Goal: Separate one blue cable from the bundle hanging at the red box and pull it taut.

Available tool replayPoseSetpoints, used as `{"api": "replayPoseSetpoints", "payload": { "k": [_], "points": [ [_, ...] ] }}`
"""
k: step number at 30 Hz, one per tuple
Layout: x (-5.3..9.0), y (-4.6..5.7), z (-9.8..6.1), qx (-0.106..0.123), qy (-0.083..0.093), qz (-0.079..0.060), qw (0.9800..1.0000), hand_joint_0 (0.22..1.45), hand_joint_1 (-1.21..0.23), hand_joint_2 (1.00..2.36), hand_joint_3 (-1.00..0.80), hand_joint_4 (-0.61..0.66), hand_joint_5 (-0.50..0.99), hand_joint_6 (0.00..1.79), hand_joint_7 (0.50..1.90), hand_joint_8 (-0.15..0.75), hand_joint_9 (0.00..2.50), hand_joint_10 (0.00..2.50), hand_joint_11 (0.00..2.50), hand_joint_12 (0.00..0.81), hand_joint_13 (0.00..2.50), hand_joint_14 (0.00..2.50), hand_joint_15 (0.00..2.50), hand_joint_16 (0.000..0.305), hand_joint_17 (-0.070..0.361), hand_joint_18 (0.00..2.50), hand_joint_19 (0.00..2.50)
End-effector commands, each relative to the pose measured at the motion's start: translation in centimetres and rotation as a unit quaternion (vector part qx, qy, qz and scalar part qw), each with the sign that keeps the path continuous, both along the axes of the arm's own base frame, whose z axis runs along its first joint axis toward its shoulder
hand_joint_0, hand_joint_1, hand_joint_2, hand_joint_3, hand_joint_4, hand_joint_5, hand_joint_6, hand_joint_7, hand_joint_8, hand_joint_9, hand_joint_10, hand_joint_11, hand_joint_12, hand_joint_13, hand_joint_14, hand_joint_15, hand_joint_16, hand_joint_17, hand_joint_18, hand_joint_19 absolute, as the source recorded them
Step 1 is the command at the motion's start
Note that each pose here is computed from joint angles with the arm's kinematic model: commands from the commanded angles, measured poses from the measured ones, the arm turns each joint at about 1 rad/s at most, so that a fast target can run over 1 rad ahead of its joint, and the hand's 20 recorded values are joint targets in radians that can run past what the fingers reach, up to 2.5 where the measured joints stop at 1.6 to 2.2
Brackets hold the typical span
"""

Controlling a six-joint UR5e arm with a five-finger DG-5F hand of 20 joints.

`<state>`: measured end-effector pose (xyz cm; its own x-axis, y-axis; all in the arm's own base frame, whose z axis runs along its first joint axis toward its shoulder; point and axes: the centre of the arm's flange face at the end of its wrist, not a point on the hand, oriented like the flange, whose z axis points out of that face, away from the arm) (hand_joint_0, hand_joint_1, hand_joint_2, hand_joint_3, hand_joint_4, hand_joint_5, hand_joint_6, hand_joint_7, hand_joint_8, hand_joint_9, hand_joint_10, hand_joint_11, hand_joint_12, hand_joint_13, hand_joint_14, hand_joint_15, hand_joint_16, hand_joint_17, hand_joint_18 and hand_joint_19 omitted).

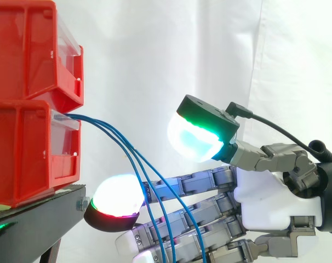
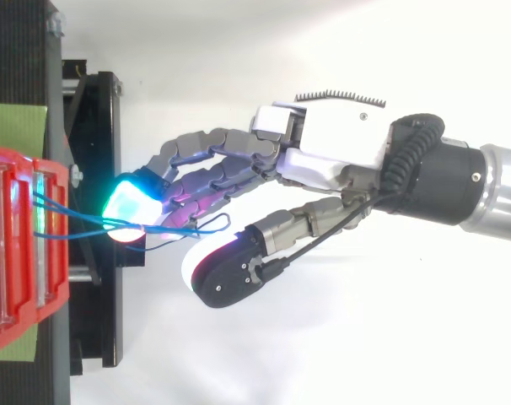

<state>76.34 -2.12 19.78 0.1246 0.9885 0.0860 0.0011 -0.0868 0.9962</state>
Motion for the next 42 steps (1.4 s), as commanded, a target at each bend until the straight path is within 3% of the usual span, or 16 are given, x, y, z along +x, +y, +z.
{"api": "replayPoseSetpoints", "payload": {
  "k": [1,18,29,42],
  "points": [
    [0.02,0.01,-0.01,0.000,0.000,0.000,1.0000,0.57,-0.69,1.00,-0.49,0.29,-0.19,0.50,0.79,0.325,0.65,0.01,0.22,0.347,0.72,0.01,0.26,0.034,0.077,0.43,0.11],
    [0.19,-0.07,0.16,0.002,-0.006,0.015,0.9999,0.60,-0.69,1.00,-0.44,0.31,-0.17,0.50,0.88,0.334,0.73,0.01,0.31,0.345,0.76,0.01,0.30,0.033,0.075,0.46,0.15],
    [0.21,0.04,0.18,0.002,-0.007,0.021,0.9998,0.63,-0.68,1.01,-0.40,0.30,-0.15,0.50,1.07,0.342,0.82,0.01,0.44,0.347,0.81,0.02,0.33,0.033,0.074,0.49,0.16],
    [0.16,-0.40,0.25,0.004,-0.006,0.030,0.9995,0.62,-0.63,1.01,-0.43,0.27,-0.13,0.50,1.19,0.354,0.87,0.02,0.49,0.353,0.86,0.01,0.35,0.033,0.074,0.52,0.19]
  ]
}}
